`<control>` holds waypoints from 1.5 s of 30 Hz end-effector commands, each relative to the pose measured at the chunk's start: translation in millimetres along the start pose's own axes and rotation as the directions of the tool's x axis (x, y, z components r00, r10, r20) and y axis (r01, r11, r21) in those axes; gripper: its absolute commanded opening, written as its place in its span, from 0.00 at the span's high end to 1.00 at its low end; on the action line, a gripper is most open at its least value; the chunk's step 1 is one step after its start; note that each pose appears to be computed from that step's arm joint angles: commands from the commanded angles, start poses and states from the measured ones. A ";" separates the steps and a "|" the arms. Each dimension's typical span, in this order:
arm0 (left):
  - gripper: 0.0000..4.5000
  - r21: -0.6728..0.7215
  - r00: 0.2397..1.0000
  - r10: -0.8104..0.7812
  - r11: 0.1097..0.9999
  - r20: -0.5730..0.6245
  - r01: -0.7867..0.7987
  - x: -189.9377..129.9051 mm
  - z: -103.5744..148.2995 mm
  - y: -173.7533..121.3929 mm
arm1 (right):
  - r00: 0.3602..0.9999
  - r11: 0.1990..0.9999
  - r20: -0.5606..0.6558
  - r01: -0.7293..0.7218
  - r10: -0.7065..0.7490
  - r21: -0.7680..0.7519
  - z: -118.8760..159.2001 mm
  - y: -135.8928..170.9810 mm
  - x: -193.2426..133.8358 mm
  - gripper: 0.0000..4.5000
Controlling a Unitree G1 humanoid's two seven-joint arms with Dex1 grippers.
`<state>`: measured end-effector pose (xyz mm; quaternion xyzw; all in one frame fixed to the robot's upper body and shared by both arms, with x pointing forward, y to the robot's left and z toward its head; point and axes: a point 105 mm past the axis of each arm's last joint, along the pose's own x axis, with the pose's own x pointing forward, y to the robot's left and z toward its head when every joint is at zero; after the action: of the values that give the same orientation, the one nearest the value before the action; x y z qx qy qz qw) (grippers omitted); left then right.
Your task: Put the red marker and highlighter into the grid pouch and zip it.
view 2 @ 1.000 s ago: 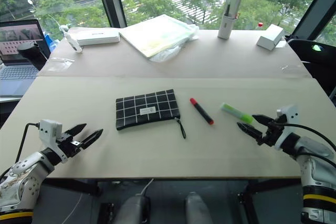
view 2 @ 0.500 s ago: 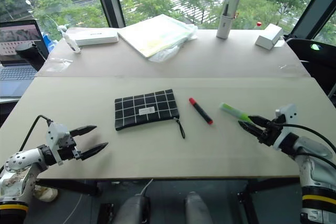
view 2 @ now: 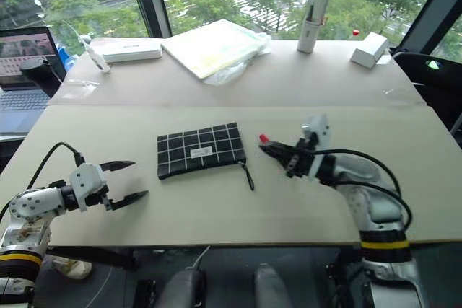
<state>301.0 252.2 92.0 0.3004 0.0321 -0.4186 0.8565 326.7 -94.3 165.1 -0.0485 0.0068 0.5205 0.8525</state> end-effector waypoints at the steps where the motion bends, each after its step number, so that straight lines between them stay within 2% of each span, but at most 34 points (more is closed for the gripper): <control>1: 0.00 0.058 0.999 -0.023 0.998 -0.025 0.024 9.5 1.3 -1.5 | 0.997 0.989 -0.071 0.023 -0.034 -0.144 -2.1 -3.9 27.7 0.98; 7: 0.00 0.133 1.000 -0.003 0.991 -0.014 0.005 22.5 12.5 5.5 | 0.973 0.958 -0.220 0.009 -0.075 -0.287 -26.4 -16.5 47.4 0.98; 11: 0.00 0.152 1.000 0.005 0.988 -0.010 -0.003 27.5 16.8 9.4 | 0.942 0.920 -0.329 -0.069 -0.068 -0.387 -45.9 -18.4 51.1 0.98; 15: 0.00 0.171 1.000 0.003 0.985 -0.010 -0.001 30.5 19.8 13.0 | 0.901 0.849 -0.425 -0.153 -0.091 -0.506 -61.3 -25.0 49.4 0.98; 19: 0.00 0.189 1.000 -0.009 0.982 -0.009 0.011 34.7 21.5 14.2 | 0.899 0.822 -0.426 -0.166 -0.101 -0.545 -59.1 -31.0 48.6 0.98; 26: 0.00 0.250 0.998 -0.068 0.966 -0.006 0.067 53.9 19.1 7.8 | 0.908 0.820 -0.407 -0.158 -0.098 -0.550 -55.6 -36.8 48.6 0.98; 32: 0.00 0.327 0.993 -0.098 0.943 0.071 0.070 79.7 34.2 6.4 | 0.917 0.823 -0.389 -0.149 -0.093 -0.548 -52.6 -35.9 51.2 0.98; 38: 0.00 0.351 0.991 -0.107 0.934 0.085 0.071 86.1 35.8 9.9 | 0.918 0.825 -0.385 -0.146 -0.092 -0.545 -51.8 -35.7 49.3 0.98; 41: 0.15 0.348 0.986 -0.137 0.932 0.090 0.097 85.8 35.1 7.2 | 0.918 0.827 -0.385 -0.141 -0.097 -0.544 -51.8 -36.9 48.2 1.00; 45: 0.47 0.343 0.982 -0.160 0.932 0.101 0.116 83.6 33.9 4.1 | 0.918 0.829 -0.383 -0.137 -0.099 -0.543 -51.5 -37.8 47.8 1.00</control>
<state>352.5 175.3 96.3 0.4133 -0.0755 -0.4912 0.7630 382.2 -68.7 109.1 -0.4014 0.0300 0.4956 0.7697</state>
